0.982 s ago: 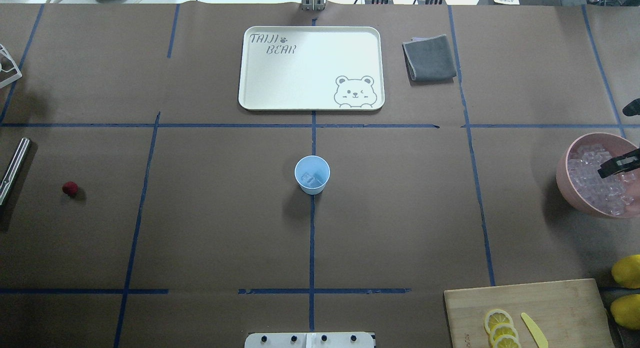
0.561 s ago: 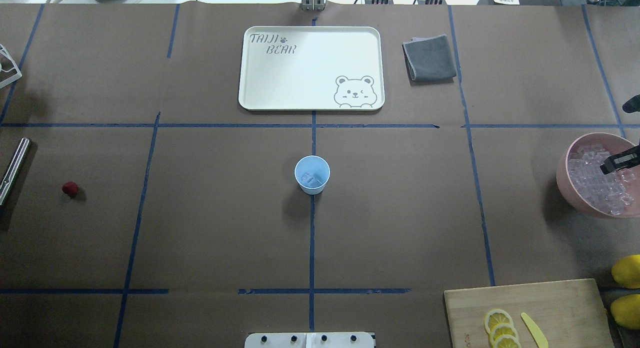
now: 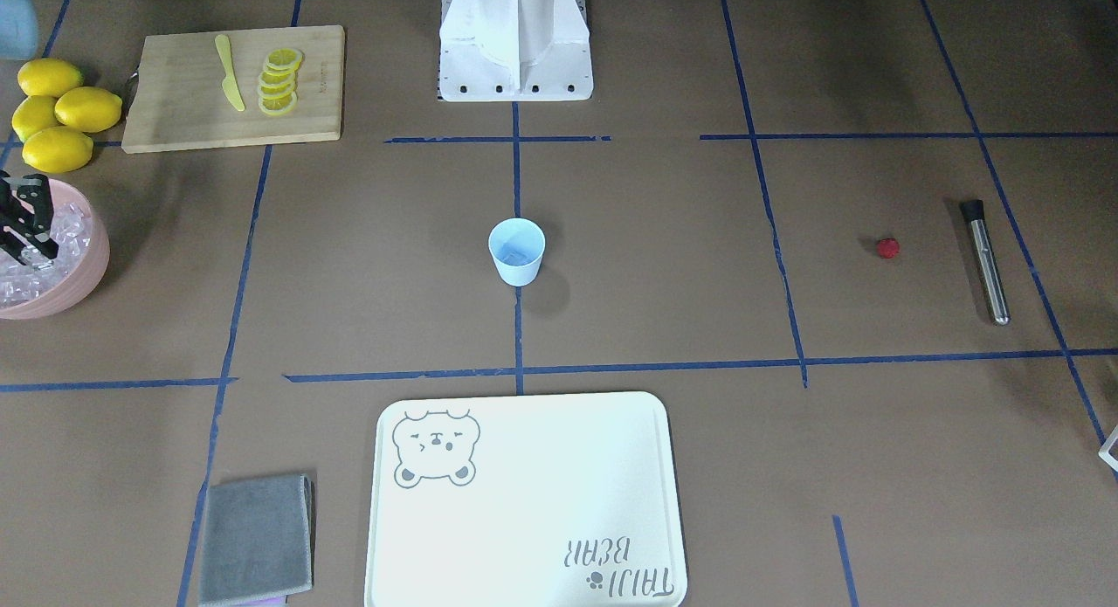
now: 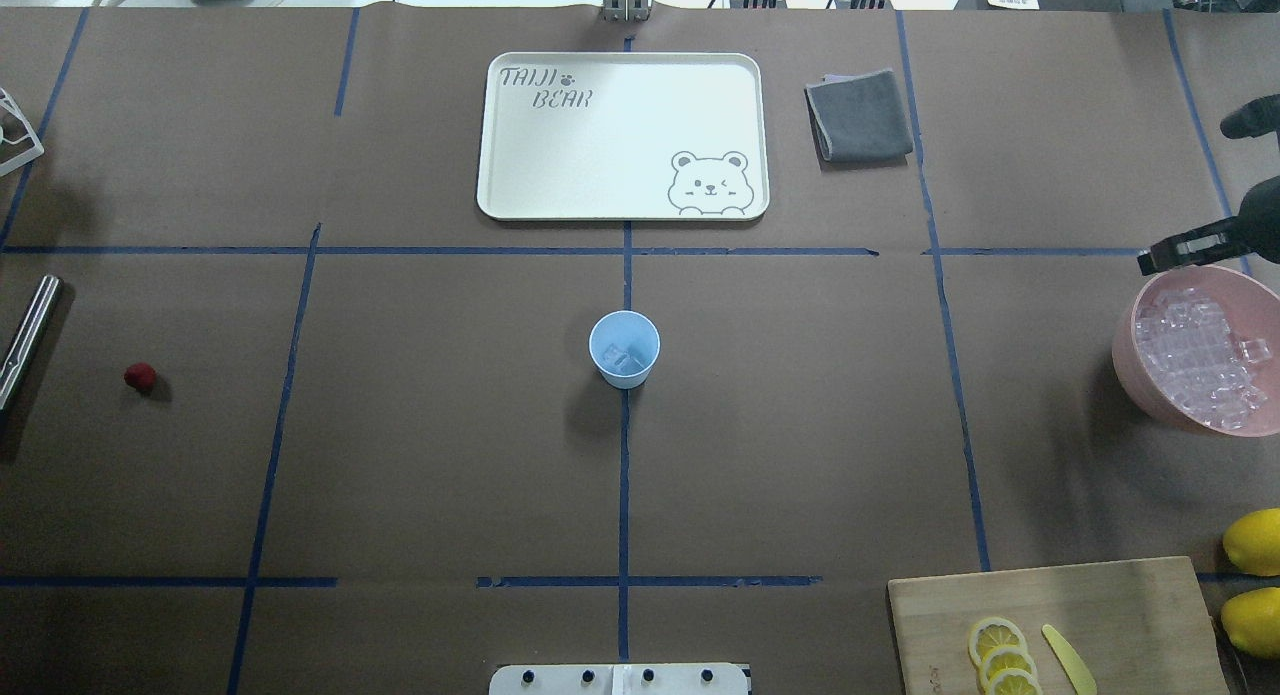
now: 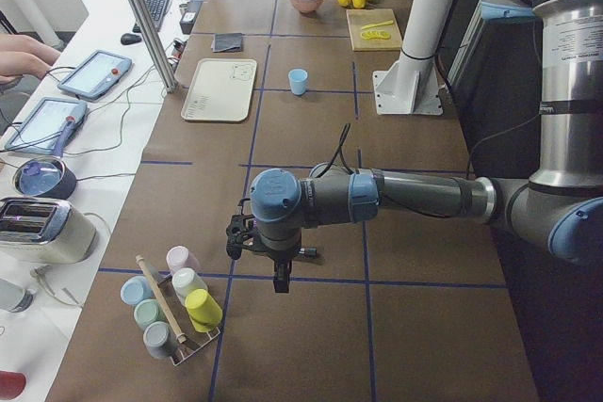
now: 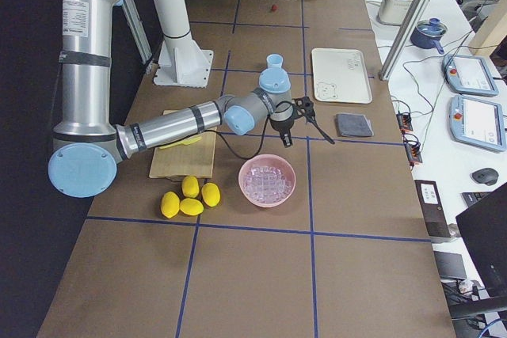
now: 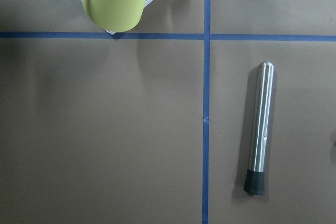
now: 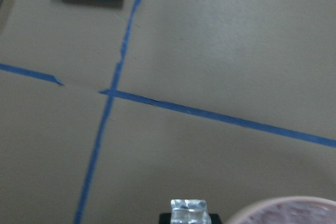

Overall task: Mash ice and strawberries in cup
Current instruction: 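Carry the ice with the right gripper over the cup and release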

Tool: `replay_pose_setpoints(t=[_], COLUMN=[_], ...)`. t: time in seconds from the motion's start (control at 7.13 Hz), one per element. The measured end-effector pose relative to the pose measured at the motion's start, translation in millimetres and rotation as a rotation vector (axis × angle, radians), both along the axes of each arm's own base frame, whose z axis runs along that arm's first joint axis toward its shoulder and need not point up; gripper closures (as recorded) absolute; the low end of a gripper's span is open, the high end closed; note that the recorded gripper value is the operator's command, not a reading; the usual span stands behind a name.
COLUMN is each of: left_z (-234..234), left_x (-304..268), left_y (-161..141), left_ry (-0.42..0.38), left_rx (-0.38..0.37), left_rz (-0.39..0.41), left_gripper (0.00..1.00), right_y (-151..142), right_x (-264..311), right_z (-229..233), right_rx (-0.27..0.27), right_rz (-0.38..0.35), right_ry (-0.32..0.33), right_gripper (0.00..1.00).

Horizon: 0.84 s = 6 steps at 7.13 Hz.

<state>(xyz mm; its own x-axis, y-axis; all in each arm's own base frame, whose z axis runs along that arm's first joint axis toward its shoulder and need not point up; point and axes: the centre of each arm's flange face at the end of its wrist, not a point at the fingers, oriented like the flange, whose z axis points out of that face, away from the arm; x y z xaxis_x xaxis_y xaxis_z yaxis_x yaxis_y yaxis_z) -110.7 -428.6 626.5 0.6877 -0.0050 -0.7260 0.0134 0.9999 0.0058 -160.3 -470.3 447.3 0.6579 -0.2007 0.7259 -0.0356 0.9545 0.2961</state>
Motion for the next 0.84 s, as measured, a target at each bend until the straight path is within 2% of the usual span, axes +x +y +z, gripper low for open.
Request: replay_pose_setpoints(t=[0.14, 0.28, 0.56, 0.84], left_z=[-1.4, -3.8, -8.0, -9.6], left_x=[0.0, -0.1, -0.1, 0.1], left_y=[-0.2, -0.5, -1.2, -1.2], left_ry=[0.000, -0.001, -0.002, -0.002], left_rx=[0.003, 0.008, 0.017, 0.020], left_rz=[0.000, 0.000, 0.000, 0.000], left_gripper=[0.00, 0.00, 0.00, 0.00], right_y=[-7.4, -8.6, 2.0, 16.8], right_x=[-42.6, -96.1, -213.9, -298.7], right_z=[-42.0, -83.9, -186.9, -272.1], right_rx=[-0.021, -0.045, -0.107, -0.168], right_rz=[0.027, 0.042, 0.094, 0.158], right_ry=[-0.055, -0.083, -0.045, -0.036], right_gripper=[0.89, 0.89, 0.89, 0.89])
